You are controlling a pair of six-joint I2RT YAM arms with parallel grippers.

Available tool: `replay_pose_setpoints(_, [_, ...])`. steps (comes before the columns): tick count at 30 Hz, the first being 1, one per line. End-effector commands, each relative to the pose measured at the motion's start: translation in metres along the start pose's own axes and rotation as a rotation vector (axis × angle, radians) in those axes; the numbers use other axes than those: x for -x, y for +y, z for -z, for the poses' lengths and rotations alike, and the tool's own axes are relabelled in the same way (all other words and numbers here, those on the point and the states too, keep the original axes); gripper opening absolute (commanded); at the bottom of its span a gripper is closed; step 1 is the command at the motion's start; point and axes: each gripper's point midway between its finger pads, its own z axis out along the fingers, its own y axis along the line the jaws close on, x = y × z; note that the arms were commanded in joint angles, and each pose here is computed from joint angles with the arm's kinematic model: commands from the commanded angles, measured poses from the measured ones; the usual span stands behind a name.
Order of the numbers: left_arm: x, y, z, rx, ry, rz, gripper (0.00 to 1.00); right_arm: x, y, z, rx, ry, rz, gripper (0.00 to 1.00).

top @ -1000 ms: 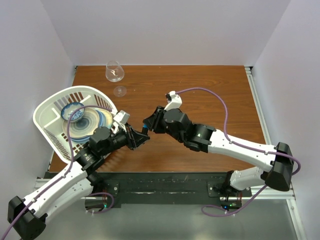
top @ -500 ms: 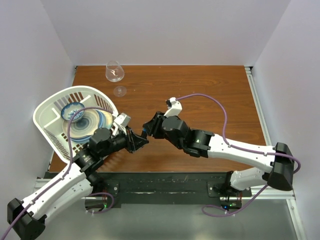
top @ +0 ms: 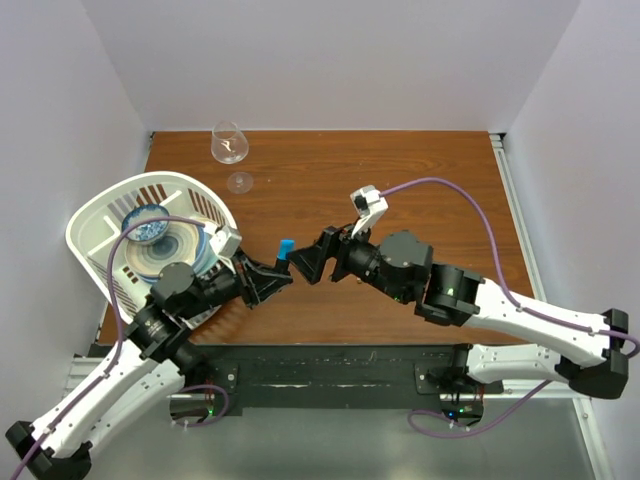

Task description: Insert the pens into the pen caps

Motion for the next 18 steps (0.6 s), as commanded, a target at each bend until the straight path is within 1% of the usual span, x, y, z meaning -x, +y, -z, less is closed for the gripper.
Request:
replay_pose_setpoints(1, [0.013, -0.041, 0.012, -0.189, -0.013, -0.063, 0.00, 0.018, 0.037, 0.014, 0.202, 0.049, 0.140, 0.82])
replay_pose_setpoints(3, [0.014, -0.056, 0.016, -0.273, -0.015, -0.064, 0.00, 0.019, 0.043, 0.015, 0.246, 0.068, 0.157, 0.80])
replay_pose_setpoints(4, [0.017, -0.062, 0.017, -0.307, -0.033, -0.073, 0.00, 0.017, 0.047, 0.016, 0.268, 0.082, 0.159, 0.77])
replay_pose_setpoints(5, [0.012, -0.067, 0.019, -0.342, -0.020, -0.072, 0.00, 0.017, 0.047, 0.015, 0.270, 0.084, 0.167, 0.74])
replay_pose_setpoints(7, [0.015, -0.073, 0.022, -0.376, -0.034, -0.070, 0.00, 0.016, 0.051, 0.016, 0.294, 0.095, 0.172, 0.68])
replay_pose_setpoints(8, [0.012, -0.074, 0.023, -0.388, -0.029, -0.068, 0.00, 0.013, 0.053, 0.017, 0.309, 0.105, 0.174, 0.64])
replay_pose_setpoints(10, [0.013, -0.076, 0.023, -0.401, -0.033, -0.065, 0.00, 0.011, 0.056, 0.018, 0.332, 0.115, 0.177, 0.59])
replay_pose_setpoints(11, [0.011, -0.077, 0.024, -0.411, -0.028, -0.063, 0.00, 0.009, 0.060, 0.019, 0.354, 0.126, 0.179, 0.54])
replay_pose_setpoints(17, [0.013, -0.078, 0.023, -0.415, -0.032, -0.057, 0.00, 0.001, 0.062, 0.020, 0.385, 0.147, 0.163, 0.45])
replay_pose_setpoints(18, [0.012, -0.078, 0.022, -0.414, -0.030, -0.055, 0.00, 0.000, 0.063, 0.020, 0.392, 0.146, 0.161, 0.42])
